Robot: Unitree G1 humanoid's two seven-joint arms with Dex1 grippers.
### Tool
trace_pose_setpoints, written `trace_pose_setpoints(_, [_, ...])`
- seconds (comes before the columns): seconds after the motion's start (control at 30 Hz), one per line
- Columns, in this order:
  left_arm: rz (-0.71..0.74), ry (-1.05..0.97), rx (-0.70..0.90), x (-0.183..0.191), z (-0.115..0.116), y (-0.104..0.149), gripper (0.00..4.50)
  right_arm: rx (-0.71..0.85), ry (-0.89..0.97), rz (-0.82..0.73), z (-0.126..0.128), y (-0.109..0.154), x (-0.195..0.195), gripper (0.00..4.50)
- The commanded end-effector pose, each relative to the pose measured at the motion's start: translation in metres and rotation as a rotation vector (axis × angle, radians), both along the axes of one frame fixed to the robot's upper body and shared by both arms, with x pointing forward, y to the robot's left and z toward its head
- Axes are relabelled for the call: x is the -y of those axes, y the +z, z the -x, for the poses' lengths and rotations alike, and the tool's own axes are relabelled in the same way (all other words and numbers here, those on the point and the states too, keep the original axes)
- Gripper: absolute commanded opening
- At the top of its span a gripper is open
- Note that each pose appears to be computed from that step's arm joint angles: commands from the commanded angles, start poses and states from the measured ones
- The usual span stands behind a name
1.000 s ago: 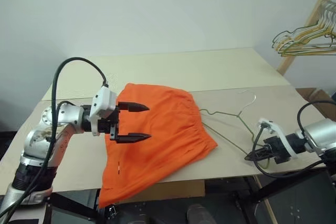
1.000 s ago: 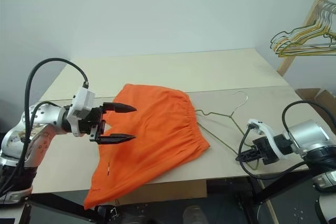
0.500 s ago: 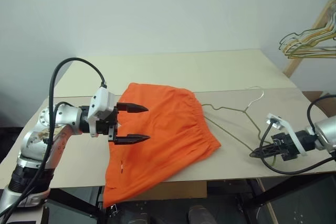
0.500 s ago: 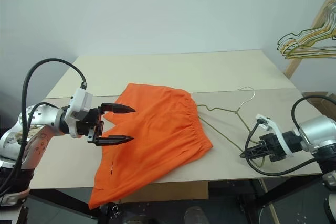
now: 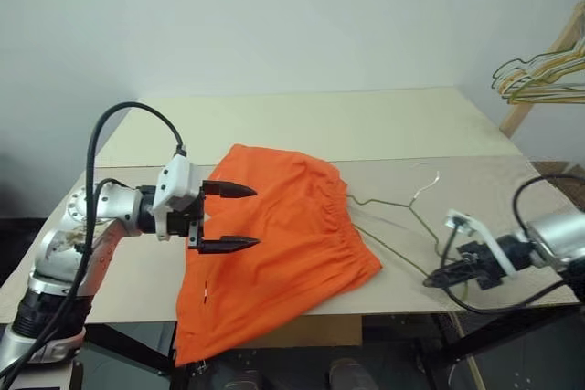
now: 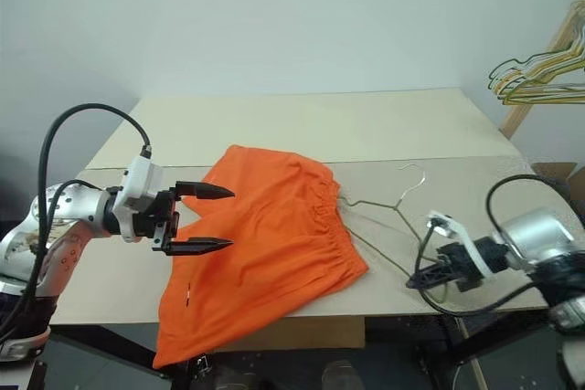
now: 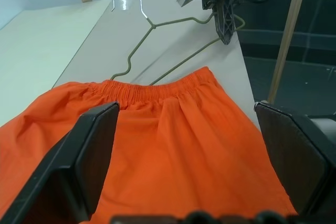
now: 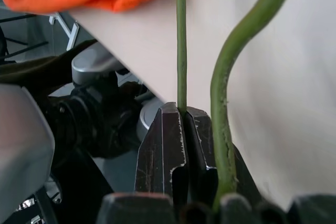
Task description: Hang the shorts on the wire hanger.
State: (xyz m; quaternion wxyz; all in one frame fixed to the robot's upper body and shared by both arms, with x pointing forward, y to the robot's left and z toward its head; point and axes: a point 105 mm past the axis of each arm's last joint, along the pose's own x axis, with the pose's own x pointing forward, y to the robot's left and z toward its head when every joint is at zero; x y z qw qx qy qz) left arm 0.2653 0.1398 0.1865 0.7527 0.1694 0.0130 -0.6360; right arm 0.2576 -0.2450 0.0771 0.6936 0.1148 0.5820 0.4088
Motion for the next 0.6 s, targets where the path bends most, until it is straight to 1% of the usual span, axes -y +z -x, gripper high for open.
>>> trace_pose_setpoints(0.03, [-0.011,0.0,0.063,-0.001,0.0,0.011,4.47,0.042,-0.023,-0.011,-0.015,0.01,-0.003,0.0])
trace_pose_setpoints(0.13, [-0.014,0.001,0.066,-0.001,0.001,0.01,4.47,0.045,-0.077,0.001,-0.027,0.005,-0.006,0.0])
trace_pose_setpoints(0.2, [-0.016,0.003,0.068,-0.001,0.002,0.01,4.47,0.043,-0.097,-0.016,-0.032,0.004,-0.009,0.0])
trace_pose_setpoints(0.33, [-0.021,0.008,0.075,-0.002,0.002,0.009,4.47,0.014,-0.011,-0.088,-0.023,0.009,-0.02,0.0])
trace_pose_setpoints(0.4, [-0.02,0.009,0.077,-0.002,0.002,0.009,4.47,0.003,0.008,-0.105,-0.023,0.01,-0.024,0.0])
trace_pose_setpoints(0.6, [-0.022,0.004,0.084,-0.001,0.001,0.008,4.47,-0.009,-0.063,-0.111,-0.042,0.0,-0.033,0.0])
